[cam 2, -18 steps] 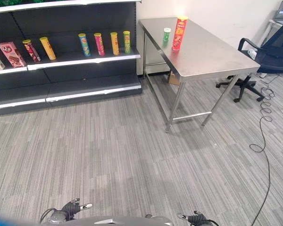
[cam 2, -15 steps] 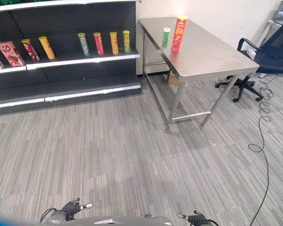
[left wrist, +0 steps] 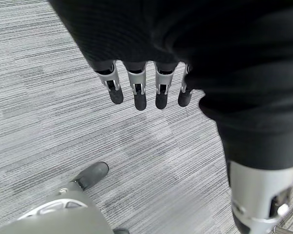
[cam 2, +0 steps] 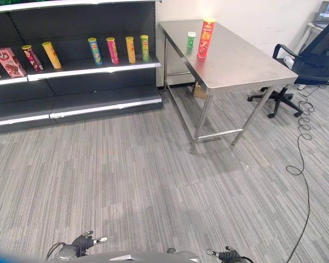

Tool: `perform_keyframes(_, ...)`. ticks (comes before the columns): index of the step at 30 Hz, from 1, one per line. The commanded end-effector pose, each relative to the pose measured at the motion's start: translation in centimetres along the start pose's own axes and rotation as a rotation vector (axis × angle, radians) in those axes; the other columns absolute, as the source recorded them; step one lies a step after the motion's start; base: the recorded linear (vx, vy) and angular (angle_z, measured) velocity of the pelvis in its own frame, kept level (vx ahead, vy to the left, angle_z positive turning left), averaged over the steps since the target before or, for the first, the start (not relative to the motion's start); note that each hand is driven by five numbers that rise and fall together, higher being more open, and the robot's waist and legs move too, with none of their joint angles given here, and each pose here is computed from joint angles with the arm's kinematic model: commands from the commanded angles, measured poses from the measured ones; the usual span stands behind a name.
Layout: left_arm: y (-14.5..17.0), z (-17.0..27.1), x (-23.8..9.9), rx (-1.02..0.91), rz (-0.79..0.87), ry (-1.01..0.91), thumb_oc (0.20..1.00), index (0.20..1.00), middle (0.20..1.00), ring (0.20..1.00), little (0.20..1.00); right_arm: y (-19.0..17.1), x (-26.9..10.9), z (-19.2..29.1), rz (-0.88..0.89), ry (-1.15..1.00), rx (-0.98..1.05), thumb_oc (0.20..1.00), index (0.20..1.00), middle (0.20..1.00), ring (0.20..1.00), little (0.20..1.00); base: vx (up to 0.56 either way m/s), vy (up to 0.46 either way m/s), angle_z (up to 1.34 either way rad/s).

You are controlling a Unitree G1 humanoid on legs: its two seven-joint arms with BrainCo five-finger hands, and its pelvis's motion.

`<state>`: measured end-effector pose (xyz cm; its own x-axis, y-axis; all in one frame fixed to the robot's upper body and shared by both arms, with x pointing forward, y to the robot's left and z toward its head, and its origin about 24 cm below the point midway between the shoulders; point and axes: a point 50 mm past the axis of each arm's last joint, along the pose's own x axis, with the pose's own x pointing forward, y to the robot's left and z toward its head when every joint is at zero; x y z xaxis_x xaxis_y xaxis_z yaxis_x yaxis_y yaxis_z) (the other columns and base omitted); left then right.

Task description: Put the goods on the table back onto the shelves and tidy them up.

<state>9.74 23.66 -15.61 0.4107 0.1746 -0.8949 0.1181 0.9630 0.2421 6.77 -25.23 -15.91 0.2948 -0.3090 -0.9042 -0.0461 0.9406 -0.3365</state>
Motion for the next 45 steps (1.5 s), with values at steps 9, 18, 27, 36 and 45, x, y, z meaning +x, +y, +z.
perform_keyframes(9, 0.5, 1.7, 0.4, 0.119, 0.016, -0.037, 1.000, 1.000, 1.000, 1.000, 1.000, -0.1, 0.4, 1.9, -0.006, -0.039, -0.064, 1.000, 1.000, 1.000, 1.000, 1.000, 0.00, 0.000, 0.00)
perform_keyframes(18, 0.5, 1.7, 0.4, 0.142, 0.023, -0.034, 1.000, 1.000, 1.000, 1.000, 1.000, -0.2, 0.3, 1.3, -0.010, -0.018, -0.074, 1.000, 1.000, 1.000, 1.000, 1.000, 0.00, -0.019, 0.00)
perform_keyframes(27, 0.7, 1.7, 0.4, 0.117, 0.029, -0.035, 1.000, 1.000, 1.000, 1.000, 1.000, -0.5, 0.3, 1.2, -0.012, -0.016, -0.091, 1.000, 1.000, 1.000, 1.000, 1.000, 0.00, -0.077, 0.00)
perform_keyframes(36, 0.6, 2.6, 0.6, 0.002, 0.046, -0.050, 1.000, 1.000, 1.000, 1.000, 1.000, -1.6, 0.4, 2.4, -0.055, -0.055, -0.065, 1.000, 1.000, 1.000, 1.000, 1.000, -0.01, -0.069, 0.06)
perform_keyframes(45, 0.3, 1.5, 0.4, -0.017, 0.048, -0.023, 1.000, 1.000, 1.000, 1.000, 1.000, -2.8, 0.5, 4.1, -0.089, -0.110, -0.075, 1.000, 1.000, 1.000, 1.000, 1.000, 0.39, 0.126, -0.03)
